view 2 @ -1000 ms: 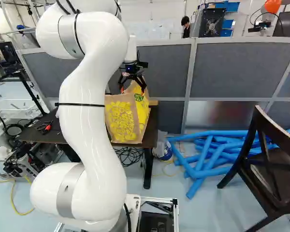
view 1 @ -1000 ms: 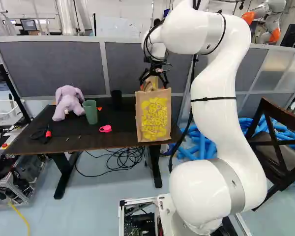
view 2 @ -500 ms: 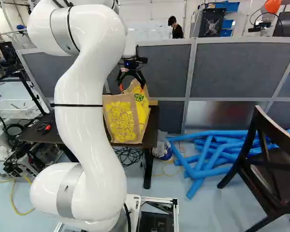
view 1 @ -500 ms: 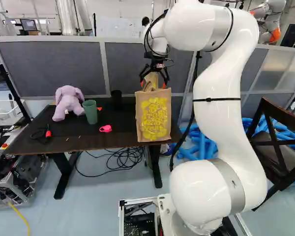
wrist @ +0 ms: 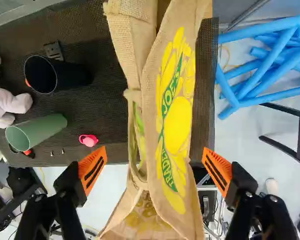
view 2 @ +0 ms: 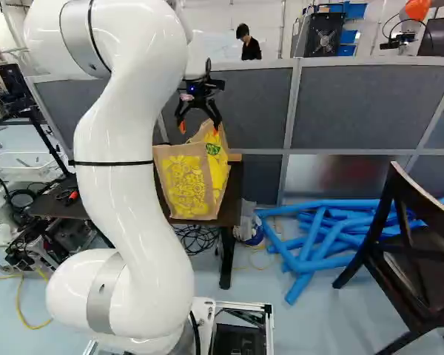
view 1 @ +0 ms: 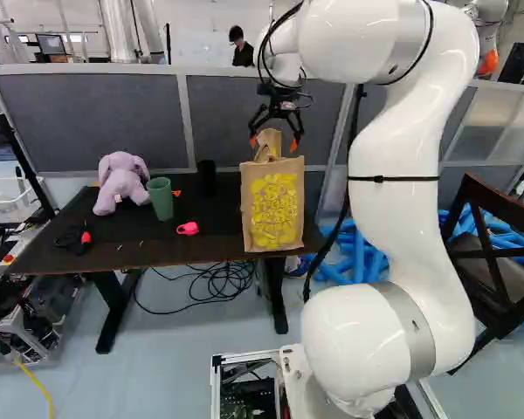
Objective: Pick up the bag on the ground and place it on the table
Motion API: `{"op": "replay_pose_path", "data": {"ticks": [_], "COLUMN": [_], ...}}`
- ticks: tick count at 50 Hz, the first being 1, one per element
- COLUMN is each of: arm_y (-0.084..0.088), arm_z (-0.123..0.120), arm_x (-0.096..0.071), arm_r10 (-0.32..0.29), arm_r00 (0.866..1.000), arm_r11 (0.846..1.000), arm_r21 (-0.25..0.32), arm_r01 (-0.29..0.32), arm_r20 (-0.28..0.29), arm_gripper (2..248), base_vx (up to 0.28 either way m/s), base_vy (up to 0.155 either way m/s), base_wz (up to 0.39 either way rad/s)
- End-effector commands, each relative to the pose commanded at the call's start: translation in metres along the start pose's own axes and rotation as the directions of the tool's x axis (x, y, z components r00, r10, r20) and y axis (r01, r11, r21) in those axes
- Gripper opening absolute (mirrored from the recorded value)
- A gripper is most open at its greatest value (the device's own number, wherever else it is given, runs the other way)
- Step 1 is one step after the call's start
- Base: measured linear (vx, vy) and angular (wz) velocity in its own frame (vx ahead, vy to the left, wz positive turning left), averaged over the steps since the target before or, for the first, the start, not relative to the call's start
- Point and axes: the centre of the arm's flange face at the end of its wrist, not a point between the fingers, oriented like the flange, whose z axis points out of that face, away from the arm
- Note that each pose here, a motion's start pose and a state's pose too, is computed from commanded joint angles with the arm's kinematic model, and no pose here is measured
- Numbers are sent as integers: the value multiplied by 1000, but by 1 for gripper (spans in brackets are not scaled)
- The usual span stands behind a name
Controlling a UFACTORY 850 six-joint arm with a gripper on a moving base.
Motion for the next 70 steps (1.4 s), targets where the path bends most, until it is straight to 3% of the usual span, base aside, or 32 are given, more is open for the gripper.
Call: {"op": "replay_pose_path", "data": {"ticks": [35,70], "arm_y": [-1,-1], "arm_z": [-54,-57], "arm_x": [-27,-29], "arm_r10": [-8,-8], "arm_r00": [1000,1000], "arm_r11": [1000,1000], "arm_r21": [0,0], "arm_r01": [8,8], "arm_r20": [24,26], "arm_gripper": [247,247], "base_vx": [0,0], "base_vy": [0,0], "base_wz": [0,0]}}
